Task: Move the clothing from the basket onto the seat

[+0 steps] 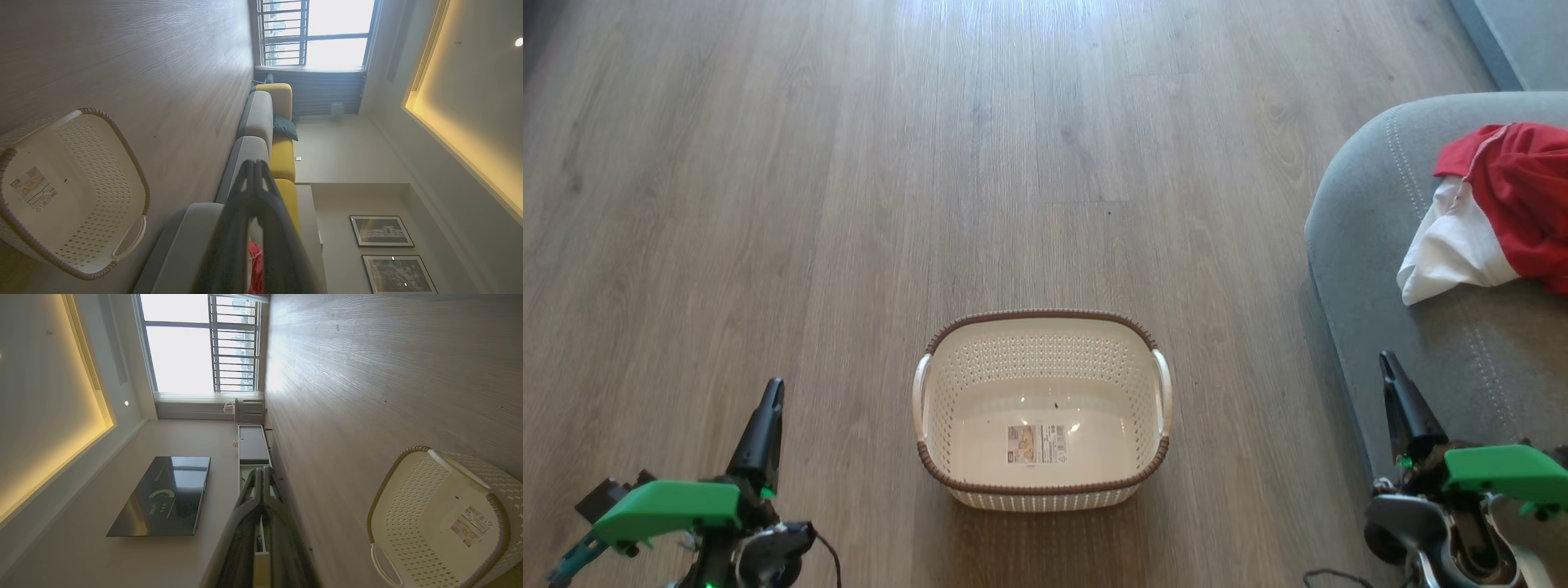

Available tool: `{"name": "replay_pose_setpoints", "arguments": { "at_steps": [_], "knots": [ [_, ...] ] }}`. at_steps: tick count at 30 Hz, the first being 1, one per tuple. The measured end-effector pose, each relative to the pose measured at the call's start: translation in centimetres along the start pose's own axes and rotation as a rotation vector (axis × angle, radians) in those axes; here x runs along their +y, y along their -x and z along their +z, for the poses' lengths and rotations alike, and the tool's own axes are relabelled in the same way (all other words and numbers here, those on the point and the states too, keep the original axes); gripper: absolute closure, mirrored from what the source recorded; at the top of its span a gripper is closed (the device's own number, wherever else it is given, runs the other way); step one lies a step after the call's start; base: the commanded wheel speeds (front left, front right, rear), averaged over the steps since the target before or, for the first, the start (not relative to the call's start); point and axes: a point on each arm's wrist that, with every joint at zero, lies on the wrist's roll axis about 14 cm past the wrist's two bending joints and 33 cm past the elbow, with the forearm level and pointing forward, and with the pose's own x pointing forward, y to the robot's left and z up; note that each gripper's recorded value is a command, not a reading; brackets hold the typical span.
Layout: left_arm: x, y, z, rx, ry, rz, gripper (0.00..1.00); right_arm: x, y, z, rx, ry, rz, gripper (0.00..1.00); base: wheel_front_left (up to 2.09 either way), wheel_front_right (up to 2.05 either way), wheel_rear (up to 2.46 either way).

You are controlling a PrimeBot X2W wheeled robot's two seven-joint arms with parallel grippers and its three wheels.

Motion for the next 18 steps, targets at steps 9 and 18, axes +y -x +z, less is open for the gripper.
{"name": "replay_pose_setpoints", "arguments": {
  "at_steps": [9, 18],
  "knots": [
    [-0.56, -0.30, 0.05, -0.005, 0.018, -0.017, 1.00, 0.37, -0.21, 0.00, 0.002, -0.020, 0.011, 1.00, 0.00, 0.00, 0.00],
    [-0.56, -0.30, 0.07, -0.006, 0.018, -0.017, 1.00, 0.37, -0.21, 0.01, 0.002, -0.020, 0.011, 1.00, 0.00, 0.00, 0.00]
  ]
}}
